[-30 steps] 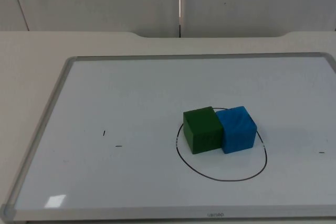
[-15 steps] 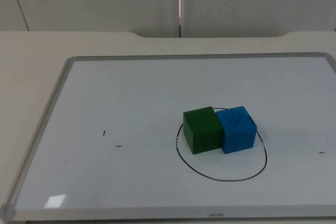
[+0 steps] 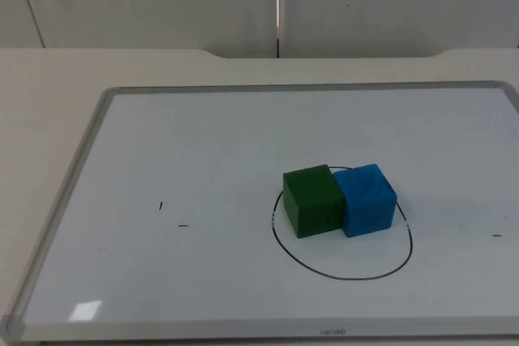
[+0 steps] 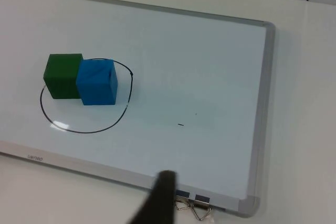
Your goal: Push the two cubes into the marked area.
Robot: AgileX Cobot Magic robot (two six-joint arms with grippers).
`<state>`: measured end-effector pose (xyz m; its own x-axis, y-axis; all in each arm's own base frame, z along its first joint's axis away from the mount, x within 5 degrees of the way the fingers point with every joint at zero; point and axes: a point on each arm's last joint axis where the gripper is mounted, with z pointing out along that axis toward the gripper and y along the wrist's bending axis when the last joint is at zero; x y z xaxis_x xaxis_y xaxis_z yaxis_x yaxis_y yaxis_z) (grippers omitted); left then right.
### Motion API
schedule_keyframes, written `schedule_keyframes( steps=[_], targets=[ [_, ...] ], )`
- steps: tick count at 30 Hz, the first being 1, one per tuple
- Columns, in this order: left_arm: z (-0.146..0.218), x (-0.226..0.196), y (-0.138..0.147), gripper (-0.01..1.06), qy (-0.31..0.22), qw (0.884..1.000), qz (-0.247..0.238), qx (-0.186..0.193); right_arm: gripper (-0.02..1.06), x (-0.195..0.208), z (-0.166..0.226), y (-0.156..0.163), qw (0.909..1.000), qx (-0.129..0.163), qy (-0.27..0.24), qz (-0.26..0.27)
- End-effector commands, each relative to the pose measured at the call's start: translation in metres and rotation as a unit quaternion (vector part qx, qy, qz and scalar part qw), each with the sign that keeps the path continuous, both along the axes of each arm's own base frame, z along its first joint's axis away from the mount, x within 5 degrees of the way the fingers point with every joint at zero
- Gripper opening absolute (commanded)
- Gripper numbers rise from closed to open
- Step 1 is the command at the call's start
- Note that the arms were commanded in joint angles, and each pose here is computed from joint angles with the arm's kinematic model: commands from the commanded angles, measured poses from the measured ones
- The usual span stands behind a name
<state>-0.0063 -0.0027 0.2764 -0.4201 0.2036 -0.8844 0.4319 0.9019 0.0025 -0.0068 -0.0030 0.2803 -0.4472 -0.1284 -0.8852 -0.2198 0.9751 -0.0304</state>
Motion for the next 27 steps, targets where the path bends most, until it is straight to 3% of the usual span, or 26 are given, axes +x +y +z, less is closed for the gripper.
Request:
schedule_keyframes(
  steps=[1, 8, 27],
  targets=[
    [-0.0017, 0.0002, 0.0006, 0.92, 0.003, 1.0, 0.006, 0.0, 1.05, -0.0003, 0.0, -0.0003, 1.0, -0.003, -0.004, -0.002],
    [-0.0017, 0.0005, 0.0011, 1.04, 0.004, 1.0, 0.01, -0.001, 1.05, -0.0003, 0.0, -0.0005, 1.0, -0.001, -0.003, -0.004],
    [-0.0017, 0.0006, 0.0014, 1.04, 0.004, 1.0, 0.012, -0.002, 1.05, -0.0003, 0.0, -0.0005, 1.0, 0.0, -0.003, -0.004]
  ],
)
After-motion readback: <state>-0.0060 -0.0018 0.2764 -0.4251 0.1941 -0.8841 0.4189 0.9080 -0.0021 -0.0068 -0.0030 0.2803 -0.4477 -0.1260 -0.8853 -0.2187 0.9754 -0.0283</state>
